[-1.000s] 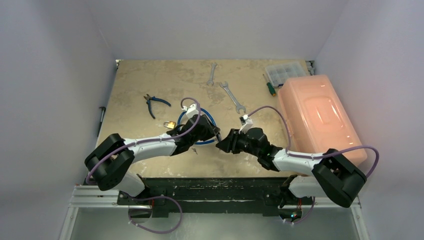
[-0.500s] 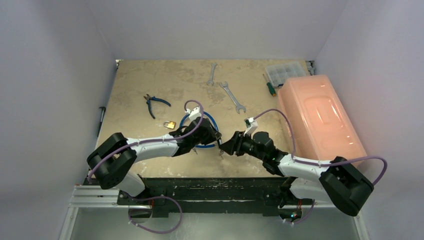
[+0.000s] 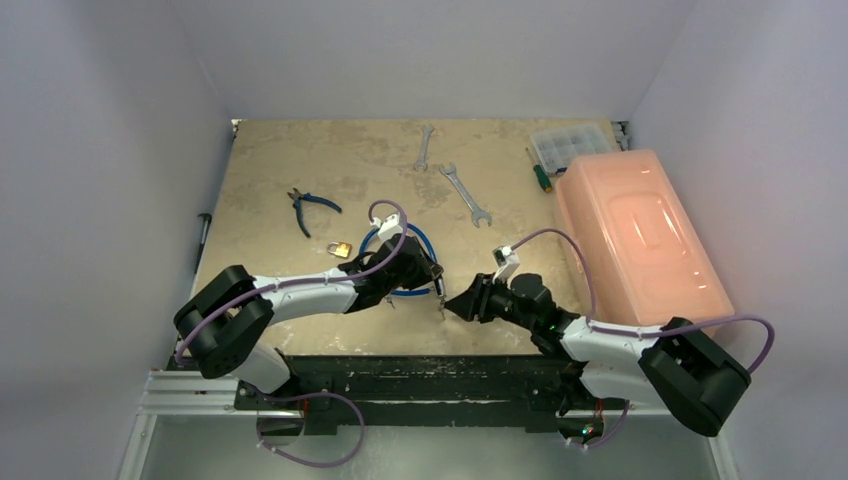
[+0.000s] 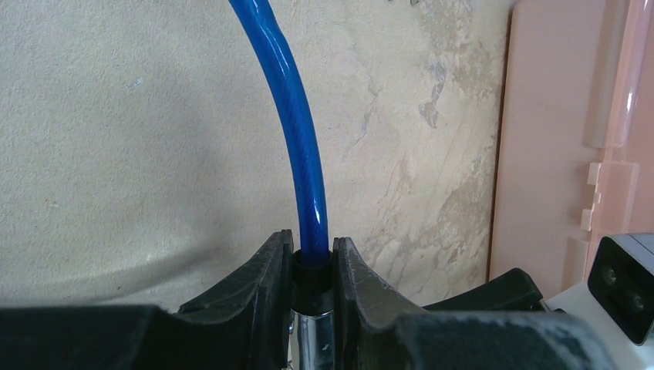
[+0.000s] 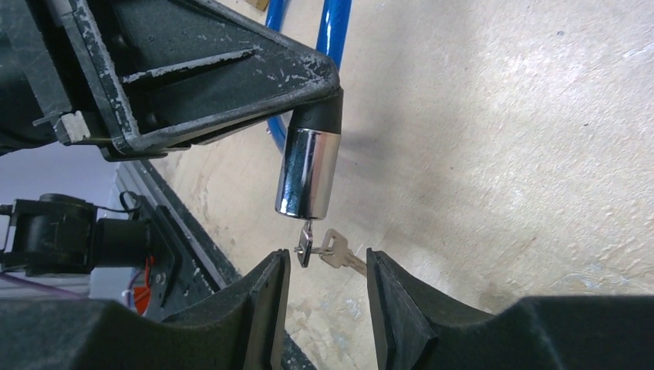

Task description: Unlock with the key

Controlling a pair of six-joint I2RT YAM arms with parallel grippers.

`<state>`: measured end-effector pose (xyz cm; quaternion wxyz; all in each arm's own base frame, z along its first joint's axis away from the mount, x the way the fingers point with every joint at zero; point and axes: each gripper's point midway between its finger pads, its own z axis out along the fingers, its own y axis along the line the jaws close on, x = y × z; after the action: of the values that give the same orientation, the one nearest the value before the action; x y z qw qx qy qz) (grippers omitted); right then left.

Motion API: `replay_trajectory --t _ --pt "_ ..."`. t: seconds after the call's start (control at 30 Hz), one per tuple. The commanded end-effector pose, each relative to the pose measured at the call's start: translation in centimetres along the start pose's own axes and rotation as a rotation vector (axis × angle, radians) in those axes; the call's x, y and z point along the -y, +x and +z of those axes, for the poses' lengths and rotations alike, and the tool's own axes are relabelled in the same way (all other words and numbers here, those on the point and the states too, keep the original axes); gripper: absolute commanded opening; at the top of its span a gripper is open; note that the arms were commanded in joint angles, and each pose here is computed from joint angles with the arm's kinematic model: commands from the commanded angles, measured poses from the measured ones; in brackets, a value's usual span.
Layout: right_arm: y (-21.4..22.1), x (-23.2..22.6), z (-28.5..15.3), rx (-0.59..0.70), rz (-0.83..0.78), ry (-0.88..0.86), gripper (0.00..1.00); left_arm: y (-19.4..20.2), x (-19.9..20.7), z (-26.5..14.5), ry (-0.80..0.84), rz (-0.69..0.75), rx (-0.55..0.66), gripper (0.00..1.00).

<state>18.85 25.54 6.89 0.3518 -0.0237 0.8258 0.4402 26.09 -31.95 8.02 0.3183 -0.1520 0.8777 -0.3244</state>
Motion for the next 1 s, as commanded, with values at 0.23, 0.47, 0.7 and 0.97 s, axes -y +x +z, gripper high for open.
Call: replay_trajectory --t 0.23,0.47,0.7,0.97 --pt "-0.6 -2.7 1.0 0.014 0.027 -0.146 0.37 -1.1 3.5 -0.4 0.107 -0.047 0.024 0.00" --pt "-0.6 -2.8 1.5 0.013 0.035 -0.161 0.26 -1.1 3.6 -0.6 0.110 -0.045 0.022 0.00" --pt "-0.6 -3.8 1.3 0.011 0.056 -0.215 0.00 -1.2 4.0 -1.2 0.134 -0.060 0.019 0.00" --pt "-1.7 -5.4 0.8 0.053 0.081 -0.282 0.00 -1.8 4.6 -3.1 0.181 -0.100 0.031 0.00"
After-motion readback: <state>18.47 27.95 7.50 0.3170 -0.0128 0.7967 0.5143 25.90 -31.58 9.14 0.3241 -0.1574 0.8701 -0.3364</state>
